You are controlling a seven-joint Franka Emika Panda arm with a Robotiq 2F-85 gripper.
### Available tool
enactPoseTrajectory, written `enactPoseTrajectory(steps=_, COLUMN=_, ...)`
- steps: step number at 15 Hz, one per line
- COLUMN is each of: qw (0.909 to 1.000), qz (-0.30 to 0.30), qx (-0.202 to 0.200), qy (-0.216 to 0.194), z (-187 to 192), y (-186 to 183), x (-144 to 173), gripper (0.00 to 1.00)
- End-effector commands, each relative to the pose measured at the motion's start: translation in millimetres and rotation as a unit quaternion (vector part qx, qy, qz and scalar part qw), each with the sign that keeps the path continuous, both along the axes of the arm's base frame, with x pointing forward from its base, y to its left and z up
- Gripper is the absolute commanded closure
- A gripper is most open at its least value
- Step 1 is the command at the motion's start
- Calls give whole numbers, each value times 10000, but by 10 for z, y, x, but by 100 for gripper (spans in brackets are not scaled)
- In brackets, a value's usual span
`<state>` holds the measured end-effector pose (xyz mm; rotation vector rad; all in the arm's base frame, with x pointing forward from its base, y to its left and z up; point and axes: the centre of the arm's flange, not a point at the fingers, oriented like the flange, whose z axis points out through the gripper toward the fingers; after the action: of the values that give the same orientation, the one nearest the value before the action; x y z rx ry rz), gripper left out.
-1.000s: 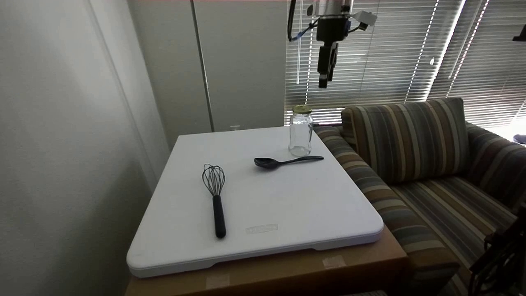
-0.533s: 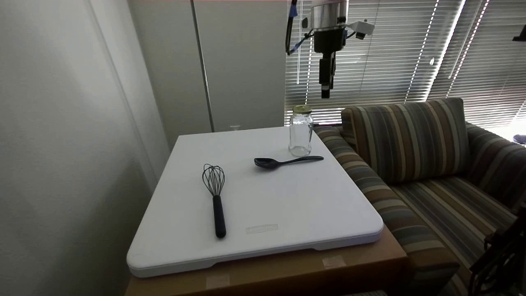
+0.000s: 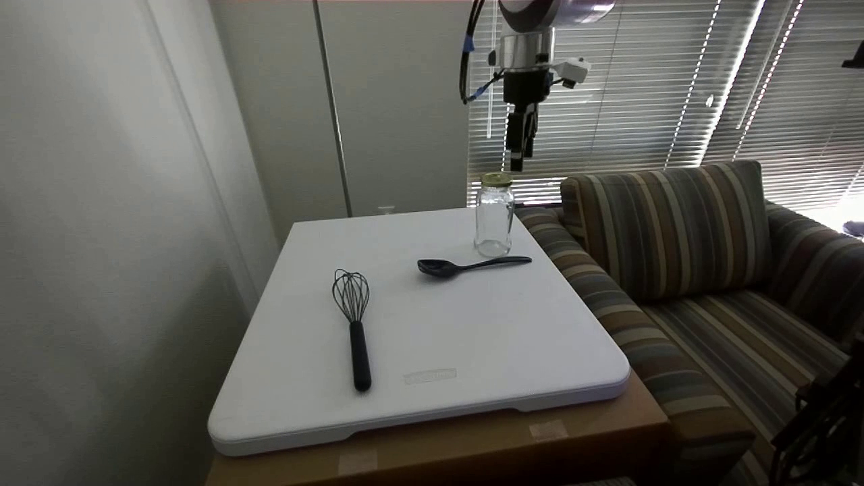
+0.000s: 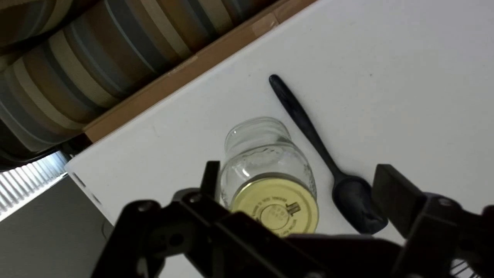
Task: Remove the lid from the glass jar
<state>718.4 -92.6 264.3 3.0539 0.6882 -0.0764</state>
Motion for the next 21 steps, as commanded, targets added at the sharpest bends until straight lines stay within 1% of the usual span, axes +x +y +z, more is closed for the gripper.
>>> enactPoseTrajectory(steps=1, qw=9998, qz=-66, qx=188, qy=-39, z=4, y=-82, x=477, gripper=0)
enactPoseTrajectory(steps=3, qw=9996, qz=-60, qx=272, qy=-12, z=6, y=-47, x=570, gripper=0)
enactPoseTrajectory(steps=5, qw=9990, qz=-177, qx=382, qy=170, z=13, y=-17, x=615, gripper=0)
enactPoseTrajectory(steps=7, qw=9980, qz=-319, qx=413, qy=357, z=9, y=19, x=580, gripper=0)
enactPoseTrajectory(steps=9, qw=9971, qz=-416, qx=496, qy=405, z=4, y=48, x=515, gripper=0)
enactPoseTrajectory(steps=11, qw=9965, qz=-511, qx=570, qy=327, z=-15, y=74, x=534, gripper=0)
enactPoseTrajectory(steps=13, qw=9967, qz=-541, qx=533, qy=280, z=-75, y=123, x=553, gripper=0)
enactPoseTrajectory(steps=21, qw=9954, qz=-742, qx=474, qy=366, z=-351, y=70, x=648, gripper=0)
